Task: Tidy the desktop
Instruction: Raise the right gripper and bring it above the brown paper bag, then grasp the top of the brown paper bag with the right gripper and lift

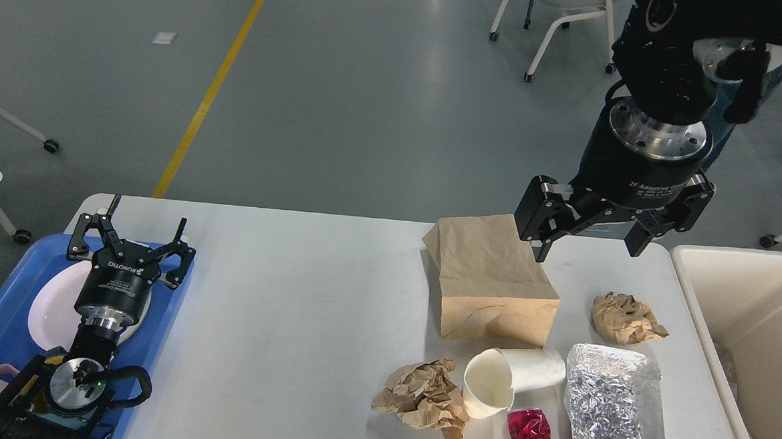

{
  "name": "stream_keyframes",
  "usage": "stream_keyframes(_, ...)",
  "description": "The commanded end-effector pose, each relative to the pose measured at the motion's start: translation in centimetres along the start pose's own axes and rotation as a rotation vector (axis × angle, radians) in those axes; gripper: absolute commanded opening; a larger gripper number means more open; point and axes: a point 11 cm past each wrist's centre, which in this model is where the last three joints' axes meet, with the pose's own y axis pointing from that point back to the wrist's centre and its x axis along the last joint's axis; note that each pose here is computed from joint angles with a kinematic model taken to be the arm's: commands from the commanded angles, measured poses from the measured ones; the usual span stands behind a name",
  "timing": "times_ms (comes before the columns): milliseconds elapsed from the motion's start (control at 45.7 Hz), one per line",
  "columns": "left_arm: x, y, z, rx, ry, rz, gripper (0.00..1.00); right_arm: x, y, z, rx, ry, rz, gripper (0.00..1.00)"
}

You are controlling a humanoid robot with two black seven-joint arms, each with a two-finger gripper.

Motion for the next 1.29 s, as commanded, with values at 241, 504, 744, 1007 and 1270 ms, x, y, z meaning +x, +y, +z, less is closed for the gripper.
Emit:
stream_keyframes(241,0.0,0.0,0.0,0.001,-0.001,0.000,0.96,1.2,0.1,1.6,0.018,-0.101,0.039,1.00)
stream_keyframes(504,0.0,0.0,0.0,0.000,0.000,0.000,0.96,4.5,-4.5,3.5,0.022,-0.159,0.013,1.00)
stream_keyframes(744,0.0,0.0,0.0,0.001,-0.001,0.000,0.96,5.9,-9.0,5.0,0.033,-0.205,-0.022,1.00)
stream_keyframes(1007,0.0,0.0,0.0,0.000,0.000,0.000,0.96,7.1,-13.8,5.0,0.062,-0.284,0.068,1.00)
stream_keyframes(1270,0.0,0.0,0.0,0.000,0.000,0.000,0.96,5.9,-20.1,2.4,0.187,-0.399,0.059,1.00)
